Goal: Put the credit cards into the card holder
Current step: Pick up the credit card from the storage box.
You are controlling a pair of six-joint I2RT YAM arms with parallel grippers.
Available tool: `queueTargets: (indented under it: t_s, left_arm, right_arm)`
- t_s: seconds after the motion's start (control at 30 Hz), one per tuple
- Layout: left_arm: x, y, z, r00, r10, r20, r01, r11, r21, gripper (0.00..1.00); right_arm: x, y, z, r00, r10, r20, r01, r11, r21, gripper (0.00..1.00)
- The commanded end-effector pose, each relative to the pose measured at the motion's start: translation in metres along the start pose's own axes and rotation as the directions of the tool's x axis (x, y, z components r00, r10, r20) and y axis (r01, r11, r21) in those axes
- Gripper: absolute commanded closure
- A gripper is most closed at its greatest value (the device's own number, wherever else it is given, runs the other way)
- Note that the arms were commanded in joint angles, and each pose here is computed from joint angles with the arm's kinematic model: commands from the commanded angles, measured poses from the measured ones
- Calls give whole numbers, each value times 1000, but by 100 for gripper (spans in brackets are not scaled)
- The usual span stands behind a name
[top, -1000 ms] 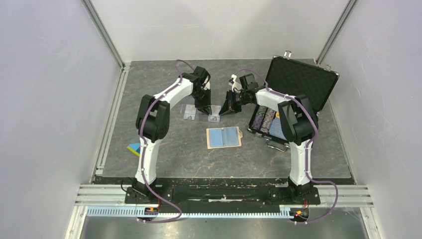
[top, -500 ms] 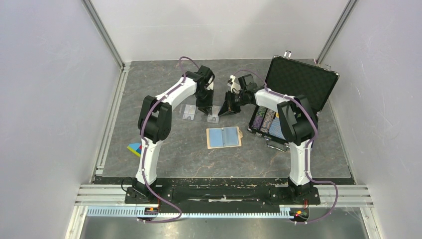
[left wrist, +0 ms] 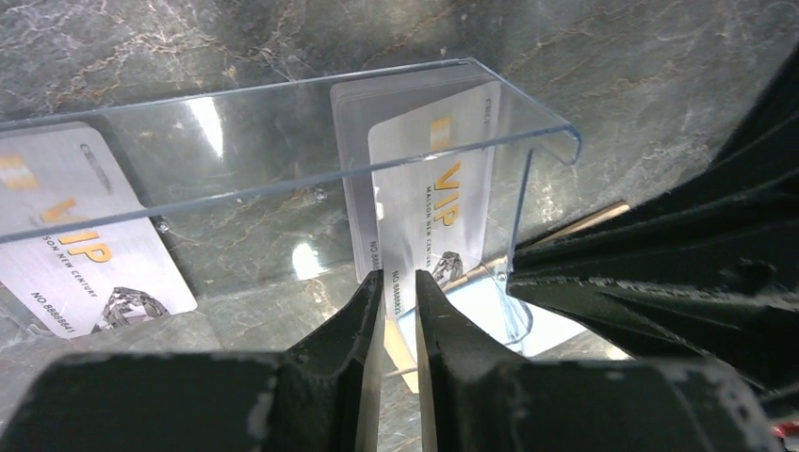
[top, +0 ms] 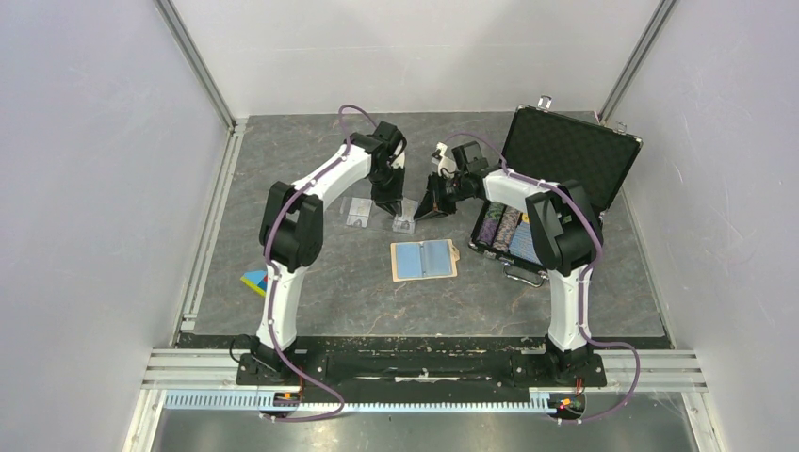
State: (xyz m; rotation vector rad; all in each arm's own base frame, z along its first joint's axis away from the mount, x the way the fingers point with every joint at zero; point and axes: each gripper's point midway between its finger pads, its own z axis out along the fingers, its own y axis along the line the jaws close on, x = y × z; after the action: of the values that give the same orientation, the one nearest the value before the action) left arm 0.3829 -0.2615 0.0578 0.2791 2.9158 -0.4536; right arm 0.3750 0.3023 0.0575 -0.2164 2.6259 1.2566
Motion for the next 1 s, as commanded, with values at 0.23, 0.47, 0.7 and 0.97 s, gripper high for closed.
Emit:
queueTargets:
  t_s: [0.23,0.47,0.7,0.97]
  left_arm:
    - [-13,-52,-38,995,34,95,-52,981,185,81]
    - [-1,-42,-15,999,31,24,-34,986,164,78]
    - [6,-20,-4,1000,27,4,-28,998,60,86]
    - [-4,-24,-25,996,50,71,-56,996,76,98]
  right_arm:
    - [8,3,0,1000,-18,13,18,1000,9,89]
    - [9,4,2,1000,-19,14,19,1000,10,89]
    - [10,6,-1,999,-23,22,23,1000,18,89]
    - [6,13,-8,998,-48,51,47,999,20,85]
